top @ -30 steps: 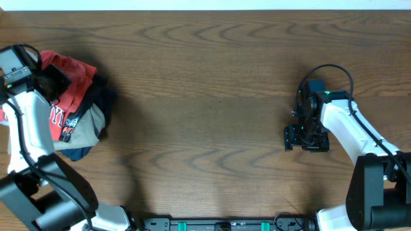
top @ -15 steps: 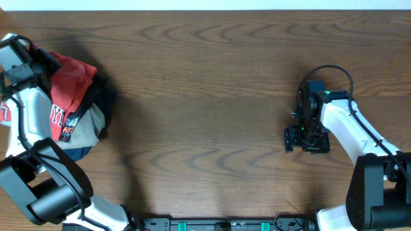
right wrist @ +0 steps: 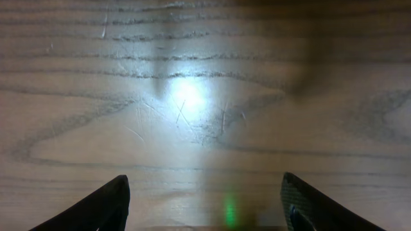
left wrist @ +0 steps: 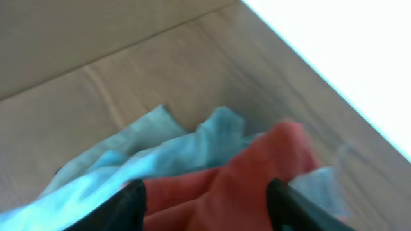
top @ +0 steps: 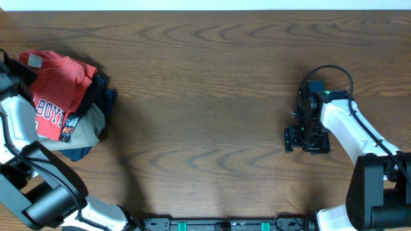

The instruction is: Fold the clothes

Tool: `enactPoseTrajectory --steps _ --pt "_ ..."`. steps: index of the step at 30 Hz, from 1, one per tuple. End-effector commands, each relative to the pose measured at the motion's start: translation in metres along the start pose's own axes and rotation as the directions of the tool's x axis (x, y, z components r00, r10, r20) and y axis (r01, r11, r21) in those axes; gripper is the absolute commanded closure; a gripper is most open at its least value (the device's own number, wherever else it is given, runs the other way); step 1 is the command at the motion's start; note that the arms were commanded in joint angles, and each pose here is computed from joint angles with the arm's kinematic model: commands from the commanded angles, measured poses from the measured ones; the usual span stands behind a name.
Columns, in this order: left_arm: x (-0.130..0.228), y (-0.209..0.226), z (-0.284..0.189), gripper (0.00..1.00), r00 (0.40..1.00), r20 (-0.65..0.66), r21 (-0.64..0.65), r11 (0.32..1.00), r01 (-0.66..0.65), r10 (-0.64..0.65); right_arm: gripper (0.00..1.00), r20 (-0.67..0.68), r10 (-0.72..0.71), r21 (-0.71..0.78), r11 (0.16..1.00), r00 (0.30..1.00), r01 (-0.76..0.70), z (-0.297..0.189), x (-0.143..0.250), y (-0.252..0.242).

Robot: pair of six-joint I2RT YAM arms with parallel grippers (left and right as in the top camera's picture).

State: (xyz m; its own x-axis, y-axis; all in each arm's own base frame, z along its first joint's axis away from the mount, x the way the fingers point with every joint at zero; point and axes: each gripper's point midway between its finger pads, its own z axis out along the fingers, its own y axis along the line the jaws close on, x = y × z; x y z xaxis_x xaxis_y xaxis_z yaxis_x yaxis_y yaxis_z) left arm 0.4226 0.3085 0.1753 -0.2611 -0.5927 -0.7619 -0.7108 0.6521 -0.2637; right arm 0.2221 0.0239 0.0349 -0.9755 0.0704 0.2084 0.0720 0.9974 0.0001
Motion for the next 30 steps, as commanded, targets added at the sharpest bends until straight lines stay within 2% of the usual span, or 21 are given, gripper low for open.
enactPoseTrajectory --steps 1,4,6,8,12,15,18,21,25,30 --pt "-0.041 -0.043 -0.030 0.29 0.997 0.079 0.174 0.985 -0.021 0.007 0.27 0.033 0.024 -0.002 1.000 0.999 -0.024 -0.008 -0.006 -0.003" --pt "-0.052 -0.066 -0.049 0.13 0.995 0.103 0.255 0.966 -0.043 0.017 0.26 0.043 0.024 -0.005 1.000 0.999 -0.024 -0.008 -0.008 -0.002" --pt "-0.051 -0.079 -0.060 0.07 0.994 0.103 0.276 0.959 -0.057 0.029 0.16 0.042 0.023 -0.022 1.000 0.999 -0.022 -0.008 -0.008 0.001" --pt "-0.037 -0.096 -0.068 0.01 0.996 0.066 0.298 0.952 -0.071 0.054 0.01 0.043 0.022 -0.061 0.998 0.999 -0.020 -0.008 -0.009 0.008" --pt "0.008 -0.124 -0.074 0.02 0.989 -0.058 0.328 0.938 -0.107 0.133 0.01 0.059 0.021 -0.110 0.994 0.998 -0.014 -0.009 -0.013 0.016" --pt "0.057 -0.146 -0.084 0.02 0.951 -0.174 0.359 0.916 -0.179 0.254 0.01 0.073 0.019 -0.141 0.990 0.997 -0.009 -0.010 -0.017 0.022" --pt "0.110 -0.167 -0.102 0.02 0.873 -0.275 0.412 0.870 -0.272 0.403 0.01 0.086 0.016 -0.151 0.989 0.996 -0.003 -0.011 -0.021 0.024" --pt "0.154 -0.171 -0.122 0.02 0.784 -0.377 0.425 0.844 -0.326 0.493 0.01 0.096 0.016 -0.151 0.988 0.995 -0.001 -0.012 -0.023 0.024" --pt "0.205 -0.161 -0.154 0.02 0.640 -0.527 0.442 0.823 -0.356 0.560 0.01 0.125 -0.022 -0.150 0.988 0.992 0.041 -0.025 -0.031 0.025" --pt "0.240 -0.128 -0.191 0.02 0.461 -0.689 0.417 0.826 -0.379 0.560 0.01 0.149 -0.060 -0.143 0.986 0.987 0.081 -0.058 -0.037 0.023"
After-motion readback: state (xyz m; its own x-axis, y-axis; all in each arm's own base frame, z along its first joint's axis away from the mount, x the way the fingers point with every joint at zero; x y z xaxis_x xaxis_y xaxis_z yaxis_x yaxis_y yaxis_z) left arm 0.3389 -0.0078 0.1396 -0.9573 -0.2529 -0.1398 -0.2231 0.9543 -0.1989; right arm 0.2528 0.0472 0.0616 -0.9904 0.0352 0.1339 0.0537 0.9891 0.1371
